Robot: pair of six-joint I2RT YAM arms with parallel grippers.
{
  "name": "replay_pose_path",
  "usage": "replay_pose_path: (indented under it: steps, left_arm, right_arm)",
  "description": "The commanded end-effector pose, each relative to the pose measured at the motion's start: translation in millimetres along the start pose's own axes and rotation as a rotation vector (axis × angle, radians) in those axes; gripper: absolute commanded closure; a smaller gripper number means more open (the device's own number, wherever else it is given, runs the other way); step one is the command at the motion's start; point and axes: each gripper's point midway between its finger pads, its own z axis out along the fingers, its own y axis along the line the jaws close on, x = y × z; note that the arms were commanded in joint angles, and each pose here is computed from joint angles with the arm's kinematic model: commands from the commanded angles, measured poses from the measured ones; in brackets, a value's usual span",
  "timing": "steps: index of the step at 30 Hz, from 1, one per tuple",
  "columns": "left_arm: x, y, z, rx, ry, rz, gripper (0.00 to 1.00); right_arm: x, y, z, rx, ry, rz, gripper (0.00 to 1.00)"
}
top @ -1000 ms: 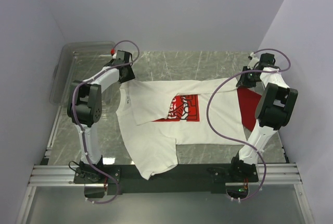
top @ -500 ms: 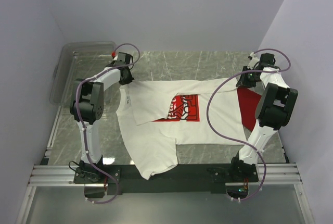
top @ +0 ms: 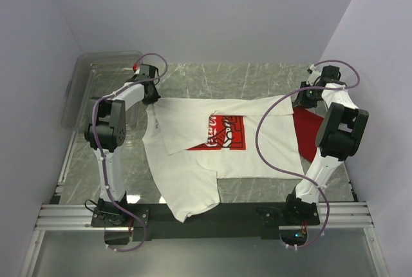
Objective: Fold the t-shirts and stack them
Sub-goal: Fold the tshirt
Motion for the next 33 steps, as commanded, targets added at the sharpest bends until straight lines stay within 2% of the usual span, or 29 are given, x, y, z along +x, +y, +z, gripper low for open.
replay_pose_path:
  steps: [1, 4, 6, 9, 12, 16, 18, 23, 24, 25, 27, 29, 30, 31, 32, 33]
  left_arm:
    - [-25, 2, 1, 0.002, -0.051, 0.011, 0.95]
    - [-29, -6, -3, 0.036, -0.053, 0.016, 0.94]
    - [-31, -14, -7, 0.081, -0.05, 0.015, 0.86]
    - [-39, -29, -21, 0.159, -0.058, 0.012, 0.75]
    - [-51, -45, -40, 0.235, -0.084, 0.02, 0.69]
    - [-67, -67, -82, 0.375, -0.128, 0.048, 0.64]
    - [-67, -73, -97, 0.434, -0.15, 0.065, 0.59]
    - [-78, -74, -171, 0.563, -0.297, 0.13, 0.46]
    - [-65, -66, -172, 0.559, -0.289, 0.143, 0.45]
    - [-75, -63, -202, 0.588, -0.373, 0.173, 0.44]
    - [-69, -45, -233, 0.583, -0.444, 0.182, 0.4]
    - [-66, -31, -255, 0.579, -0.517, 0.193, 0.31]
    - [-52, -16, -249, 0.539, -0.517, 0.177, 0.25]
    - [-55, -5, -279, 0.548, -0.592, 0.138, 0.17]
    - [-41, 7, -276, 0.521, -0.587, 0.116, 0.01]
    - [-37, 15, -284, 0.517, -0.608, 0.097, 0.01]
  right_arm:
    - [-25, 4, -14, 0.013, -0.077, -0.033, 0.8]
    - [-25, 5, -16, 0.009, -0.076, -0.045, 0.78]
    - [-26, 8, -19, 0.0, -0.082, -0.06, 0.76]
    - [-33, 15, -33, -0.009, -0.119, -0.096, 0.65]
    - [-40, 23, -50, -0.019, -0.161, -0.149, 0.59]
    - [-37, 40, -72, -0.068, -0.193, -0.264, 0.55]
    - [-30, 55, -79, -0.145, -0.198, -0.326, 0.55]
    - [16, 96, -99, -0.333, -0.169, -0.614, 0.5]
    - [26, 109, -105, -0.403, -0.18, -0.67, 0.5]
    - [49, 119, -114, -0.464, -0.172, -0.797, 0.49]
    - [90, 142, -124, -0.614, -0.177, -0.97, 0.46]
    - [116, 162, -140, -0.695, -0.217, -1.114, 0.4]
    - [135, 178, -141, -0.76, -0.209, -1.188, 0.34]
    - [159, 185, -144, -0.803, -0.198, -1.277, 0.32]
    - [172, 192, -144, -0.83, -0.179, -1.32, 0.31]
    - [194, 214, -145, -0.909, -0.136, -1.39, 0.31]
